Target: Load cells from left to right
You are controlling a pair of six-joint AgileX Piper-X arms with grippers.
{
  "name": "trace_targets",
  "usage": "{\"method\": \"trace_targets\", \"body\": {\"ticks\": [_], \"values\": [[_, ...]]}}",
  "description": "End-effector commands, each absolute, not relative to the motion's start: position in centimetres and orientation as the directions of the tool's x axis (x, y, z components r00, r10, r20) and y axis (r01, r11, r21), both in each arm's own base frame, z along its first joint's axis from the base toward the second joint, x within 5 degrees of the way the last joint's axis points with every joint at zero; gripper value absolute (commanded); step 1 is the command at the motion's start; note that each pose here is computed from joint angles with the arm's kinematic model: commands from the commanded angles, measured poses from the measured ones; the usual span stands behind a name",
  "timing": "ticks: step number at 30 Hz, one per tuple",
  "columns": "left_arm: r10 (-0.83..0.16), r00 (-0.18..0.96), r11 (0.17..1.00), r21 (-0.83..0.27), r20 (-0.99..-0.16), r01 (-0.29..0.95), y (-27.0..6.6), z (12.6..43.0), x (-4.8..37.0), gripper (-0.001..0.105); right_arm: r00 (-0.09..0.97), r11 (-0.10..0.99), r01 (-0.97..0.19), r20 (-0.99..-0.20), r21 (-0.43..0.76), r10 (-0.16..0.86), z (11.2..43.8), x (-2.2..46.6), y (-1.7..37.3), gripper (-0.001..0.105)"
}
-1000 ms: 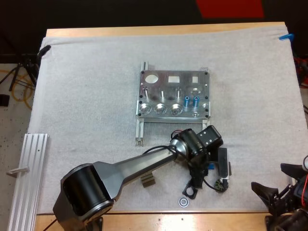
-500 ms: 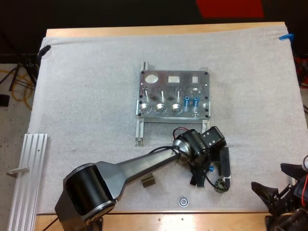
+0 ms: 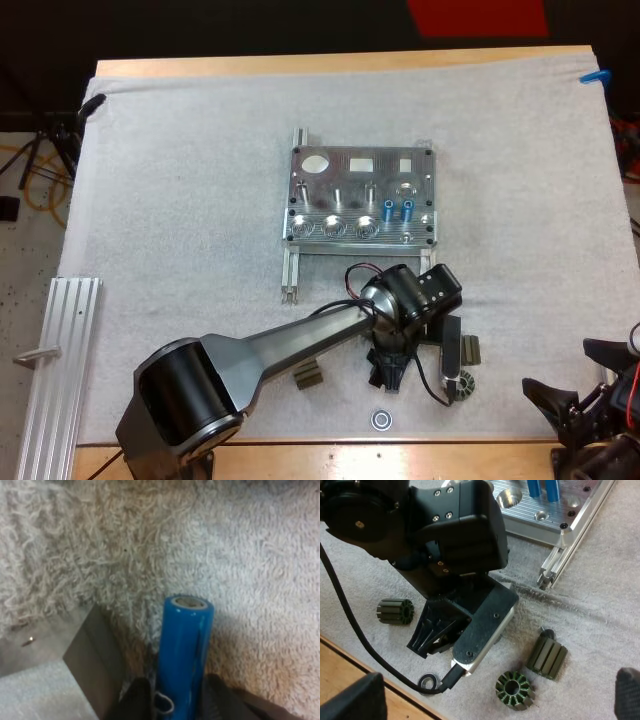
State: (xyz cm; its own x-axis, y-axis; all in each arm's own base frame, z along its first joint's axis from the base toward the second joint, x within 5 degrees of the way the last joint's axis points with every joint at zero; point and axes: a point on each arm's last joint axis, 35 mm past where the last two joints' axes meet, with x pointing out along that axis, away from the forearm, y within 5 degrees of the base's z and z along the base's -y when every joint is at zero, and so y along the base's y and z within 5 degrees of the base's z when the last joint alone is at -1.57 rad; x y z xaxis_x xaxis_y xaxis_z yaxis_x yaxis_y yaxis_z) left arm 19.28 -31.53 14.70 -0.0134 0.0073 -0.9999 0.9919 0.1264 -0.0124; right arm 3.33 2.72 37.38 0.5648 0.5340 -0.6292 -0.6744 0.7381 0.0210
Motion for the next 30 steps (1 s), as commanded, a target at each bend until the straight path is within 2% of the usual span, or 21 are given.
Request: {"method": "trace_targets", "body": {"ticks": [1, 7, 9, 11, 13, 17, 23, 25, 27, 29, 30], "values": [[0.142, -0.059, 0.131, -0.040, -0.988, 0.991, -30.3, 13.0, 18.8, 0.025, 0.570, 0.731, -0.682, -0.620, 0.010, 0.540, 37.5, 3.2, 2.7, 0.089], [0.084, -0.052, 0.138, -0.040, -0.995, 0.990, -31.2, 14.4, 19.3, 0.025, 0.590, 0.745, -0.667, -0.622, -0.015, 0.515, 37.5, 3.3, 2.6, 0.089], [0.046, -0.047, 0.138, -0.040, -0.998, 0.990, -31.6, 15.3, 19.4, 0.020, 0.597, 0.751, -0.660, -0.623, -0.023, 0.505, 37.5, 3.3, 2.6, 0.089], [-0.003, -0.021, 0.137, -0.022, -1.000, 0.990, -32.2, 16.9, 19.8, 0.005, 0.597, 0.751, -0.660, -0.623, -0.023, 0.505, 37.5, 3.3, 2.6, 0.089], [-0.037, 0.000, 0.136, -0.005, -0.999, 0.991, -32.5, 18.1, 20.0, 0.000, 0.597, 0.751, -0.660, -0.623, -0.023, 0.505, 37.5, 3.3, 2.6, 0.089], [-0.095, 0.035, 0.134, 0.022, -0.995, 0.991, -33.0, 20.3, 20.3, 0.000, 0.596, 0.746, -0.665, -0.628, -0.037, 0.501, 37.3, 3.4, 2.6, 0.089], [-0.032, -0.003, 0.098, -0.006, -0.999, 0.995, -32.1, 20.3, 19.9, 0.000, 0.581, 0.745, -0.666, -0.649, -0.032, 0.491, 36.5, 3.6, 2.7, 0.089], [-0.026, -0.007, 0.102, -0.010, -1.000, 0.995, -31.9, 20.1, 19.9, 0.004, 0.583, 0.746, -0.665, -0.649, -0.033, 0.490, 36.5, 3.6, 2.7, 0.089], [-0.017, -0.013, 0.107, -0.014, -1.000, 0.994, -31.6, 19.8, 20.0, 0.012, 0.590, 0.753, -0.657, -0.650, -0.042, 0.479, 36.5, 3.7, 2.7, 0.089], [-0.003, -0.021, 0.101, -0.022, -1.000, 0.995, -31.2, 19.2, 19.9, 0.030, 0.593, 0.755, -0.654, -0.650, -0.045, 0.475, 36.5, 3.7, 2.7, 0.089], [0.002, -0.024, 0.104, -0.024, -1.000, 0.994, -31.0, 19.0, 20.0, 0.034, 0.593, 0.755, -0.654, -0.650, -0.045, 0.475, 36.5, 3.7, 2.7, 0.089]]}}
